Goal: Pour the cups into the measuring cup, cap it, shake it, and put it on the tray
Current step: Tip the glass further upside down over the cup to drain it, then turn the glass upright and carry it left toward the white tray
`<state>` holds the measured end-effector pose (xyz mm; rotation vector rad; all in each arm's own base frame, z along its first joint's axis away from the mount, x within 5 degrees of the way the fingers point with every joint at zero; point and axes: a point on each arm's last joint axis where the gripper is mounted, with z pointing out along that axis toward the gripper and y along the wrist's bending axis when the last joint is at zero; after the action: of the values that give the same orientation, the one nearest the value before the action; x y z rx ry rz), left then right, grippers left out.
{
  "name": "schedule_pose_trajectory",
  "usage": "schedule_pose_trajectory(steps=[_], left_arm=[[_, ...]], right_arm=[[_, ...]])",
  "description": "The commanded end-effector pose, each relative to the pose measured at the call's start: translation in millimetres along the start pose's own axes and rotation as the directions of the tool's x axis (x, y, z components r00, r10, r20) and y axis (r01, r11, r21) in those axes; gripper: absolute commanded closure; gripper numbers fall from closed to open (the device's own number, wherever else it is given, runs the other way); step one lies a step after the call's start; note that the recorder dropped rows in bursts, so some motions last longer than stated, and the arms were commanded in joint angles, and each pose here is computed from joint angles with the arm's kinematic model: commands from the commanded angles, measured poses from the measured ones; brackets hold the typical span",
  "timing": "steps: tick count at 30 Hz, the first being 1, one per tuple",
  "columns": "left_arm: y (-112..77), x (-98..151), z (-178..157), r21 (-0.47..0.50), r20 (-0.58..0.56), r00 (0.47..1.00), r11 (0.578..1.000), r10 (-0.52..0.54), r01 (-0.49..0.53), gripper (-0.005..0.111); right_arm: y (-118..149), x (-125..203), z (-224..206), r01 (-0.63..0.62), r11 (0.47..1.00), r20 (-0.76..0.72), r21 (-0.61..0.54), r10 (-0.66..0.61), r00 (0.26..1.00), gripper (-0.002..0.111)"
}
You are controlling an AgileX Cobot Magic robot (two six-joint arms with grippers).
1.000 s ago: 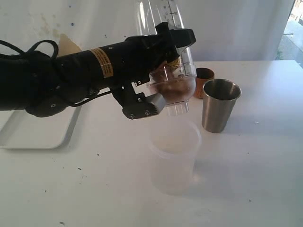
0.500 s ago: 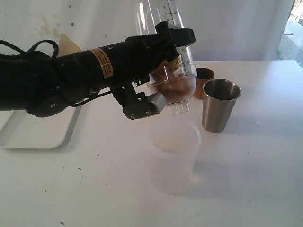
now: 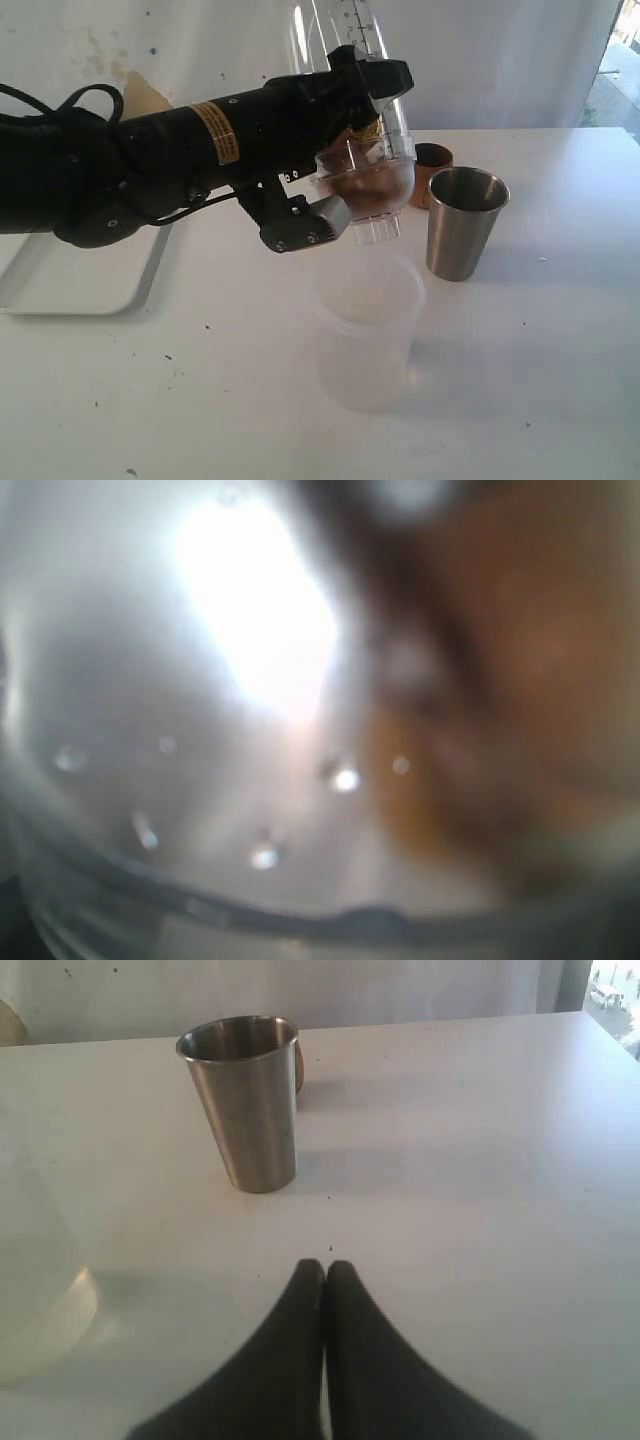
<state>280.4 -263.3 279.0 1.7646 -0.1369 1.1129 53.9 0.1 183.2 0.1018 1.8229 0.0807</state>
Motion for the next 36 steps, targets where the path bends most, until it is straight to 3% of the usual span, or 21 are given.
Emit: schedule_pose_trajectory(steps=[1,17,23,26,27,28,30,33,35,36], left_arm=[[10.3,7.6,-1.8,-0.053,-0.034,0.999,0.998,-0.030,0.028,0.107],[10.3,7.6,-1.8,-0.054,-0.033,0.999,0.998,-0.038,0.036,0.107],[10.1,7.6,-1.8,-0.058,-0.022,0.969,0.968,-0.246,0.244,0.107],[9.6,8.2,-1.8,-0.058,-0.019,0.907,0.906,-0.421,0.419,0.107],[8.9,8.9,-1.8,-0.057,-0.024,0.864,0.864,-0.503,0.501,0.107],[8.0,9.9,-1.8,-0.058,-0.031,0.789,0.790,-0.613,0.611,0.107],[5.1,11.8,-1.9,-0.062,-0.052,0.598,0.601,-0.800,0.797,0.107],[-1.5,18.6,-3.0,-0.141,-0.102,0.161,0.175,-0.982,0.975,0.107],[-7.9,24.0,-4.8,-0.237,-0.110,-0.175,-0.145,-0.978,0.961,0.107],[-11.7,26.7,-6.1,-0.291,-0.108,-0.311,-0.269,-0.944,0.918,0.107]], right_arm=[[-0.1,0.4,-0.1,-0.005,1.000,0.005,0.001,0.005,1.000,0.108],[-0.1,0.4,-0.1,-0.005,1.000,0.005,0.001,0.005,1.000,0.108],[-0.1,0.4,-0.1,-0.005,1.000,0.005,0.001,0.005,1.000,0.108],[-0.1,0.4,-0.1,-0.005,1.000,0.005,0.001,0.005,1.000,0.108],[-0.1,0.4,-0.1,-0.005,1.000,0.005,0.001,0.005,1.000,0.108],[-0.1,0.4,-0.1,-0.005,1.000,0.005,0.001,0.005,1.000,0.108],[-0.1,0.4,-0.1,-0.005,1.000,0.005,0.001,0.005,1.000,0.108],[-0.1,0.4,-0.1,-0.005,1.000,0.005,0.001,0.005,1.000,0.108],[-0.1,0.4,-0.1,-0.005,1.000,0.005,0.001,0.005,1.000,0.108],[-0.1,0.4,-0.1,-0.005,1.000,0.005,0.001,0.005,1.000,0.108]])
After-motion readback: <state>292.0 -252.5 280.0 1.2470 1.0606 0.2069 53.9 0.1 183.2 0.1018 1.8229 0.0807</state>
